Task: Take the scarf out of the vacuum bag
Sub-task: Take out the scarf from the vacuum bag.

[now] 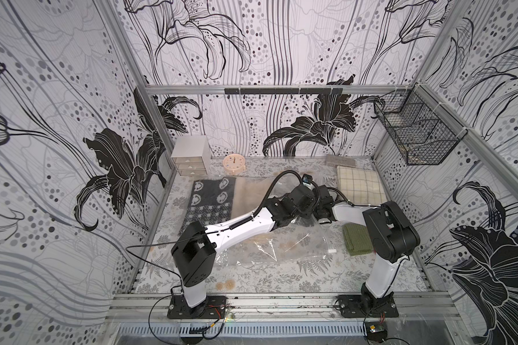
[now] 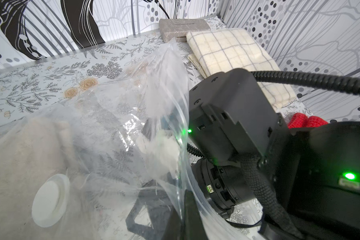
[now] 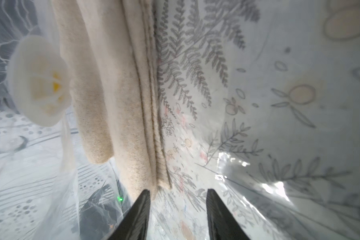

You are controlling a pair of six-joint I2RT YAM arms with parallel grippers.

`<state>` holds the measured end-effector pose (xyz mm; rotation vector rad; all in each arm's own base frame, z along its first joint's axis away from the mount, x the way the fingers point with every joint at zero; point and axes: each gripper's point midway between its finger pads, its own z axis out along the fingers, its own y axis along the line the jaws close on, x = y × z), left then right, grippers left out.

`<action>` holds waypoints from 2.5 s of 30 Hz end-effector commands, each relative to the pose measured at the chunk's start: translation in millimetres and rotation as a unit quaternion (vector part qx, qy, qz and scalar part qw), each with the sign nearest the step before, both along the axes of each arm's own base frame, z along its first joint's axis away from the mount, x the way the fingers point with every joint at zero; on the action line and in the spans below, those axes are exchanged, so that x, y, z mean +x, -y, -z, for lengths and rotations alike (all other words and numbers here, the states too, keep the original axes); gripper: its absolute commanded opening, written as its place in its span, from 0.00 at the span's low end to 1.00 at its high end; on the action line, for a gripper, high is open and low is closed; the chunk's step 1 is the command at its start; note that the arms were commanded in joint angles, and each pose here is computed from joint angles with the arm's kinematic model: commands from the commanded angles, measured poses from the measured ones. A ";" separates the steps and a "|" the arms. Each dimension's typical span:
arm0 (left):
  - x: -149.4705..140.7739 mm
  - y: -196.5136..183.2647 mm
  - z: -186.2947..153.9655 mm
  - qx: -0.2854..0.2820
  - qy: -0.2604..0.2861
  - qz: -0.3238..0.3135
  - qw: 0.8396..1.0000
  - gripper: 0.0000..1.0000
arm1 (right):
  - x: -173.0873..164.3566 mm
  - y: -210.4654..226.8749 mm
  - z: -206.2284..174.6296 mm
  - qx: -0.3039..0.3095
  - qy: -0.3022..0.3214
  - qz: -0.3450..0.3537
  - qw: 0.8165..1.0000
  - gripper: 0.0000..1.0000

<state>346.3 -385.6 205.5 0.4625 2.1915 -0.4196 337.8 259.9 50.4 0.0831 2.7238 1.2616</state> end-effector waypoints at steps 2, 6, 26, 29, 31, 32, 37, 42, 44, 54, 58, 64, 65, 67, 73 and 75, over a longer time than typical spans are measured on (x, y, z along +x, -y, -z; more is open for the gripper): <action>1.2 5.3 -23.5 -0.017 0.032 0.005 0.999 0.00 | -1.7 19.3 0.0 -0.074 0.013 0.004 0.997 0.50; 1.3 3.6 -30.4 -0.018 0.037 0.004 0.999 0.00 | 0.4 20.4 9.3 -0.084 0.003 0.006 0.996 0.52; -4.1 8.6 -64.5 -0.063 0.044 0.014 0.997 0.00 | 21.4 -34.3 14.9 0.023 -0.011 -0.025 0.999 0.56; -5.9 7.8 -67.9 -0.068 0.046 0.015 0.997 0.00 | 21.4 -42.4 14.2 0.029 -0.011 -0.032 0.999 0.56; -6.1 7.1 -70.1 -0.071 0.047 0.014 0.996 0.00 | 22.5 -49.4 14.0 0.037 -0.014 -0.036 0.999 0.56; -6.4 7.4 -70.3 -0.072 0.047 0.015 0.996 0.00 | 23.1 -52.9 14.0 0.040 -0.015 -0.038 0.998 0.56; -7.6 9.0 -72.8 -0.072 0.049 0.018 0.996 0.00 | 28.6 -68.5 16.8 0.054 -0.018 -0.038 0.998 0.56; -8.2 9.5 -75.9 -0.073 0.051 0.021 0.996 0.00 | 32.2 -83.1 24.1 0.062 -0.022 -0.039 0.997 0.57; -8.8 10.3 -74.3 -0.072 0.050 0.022 0.996 0.00 | 32.7 -90.5 26.5 0.067 -0.025 -0.041 0.997 0.57; -9.9 11.5 -69.7 -0.068 0.046 0.025 0.996 0.00 | 31.7 -120.0 30.7 0.075 -0.026 -0.059 0.995 0.54; -10.3 9.3 -69.5 -0.067 0.045 0.024 0.996 0.00 | 30.3 -130.3 28.5 0.085 -0.024 -0.067 0.994 0.47; -11.6 8.8 -68.4 -0.065 0.043 0.024 0.997 0.00 | 29.6 -137.6 24.1 0.101 -0.020 -0.071 0.992 0.14; -11.2 8.6 -68.1 -0.065 0.042 0.024 0.997 0.00 | 28.9 -137.6 24.5 0.101 -0.021 -0.071 0.992 0.10; -11.6 8.3 -67.7 -0.065 0.041 0.023 0.997 0.00 | 27.1 -137.5 24.5 0.104 -0.024 -0.073 0.992 0.02; -10.7 3.7 -60.7 -0.059 0.038 0.012 0.997 0.00 | 17.7 -127.8 16.3 0.089 -0.016 -0.078 0.993 0.00; -10.2 2.4 -58.2 -0.055 0.037 0.009 0.998 0.00 | 13.3 -123.9 12.0 0.079 -0.012 -0.083 0.993 0.00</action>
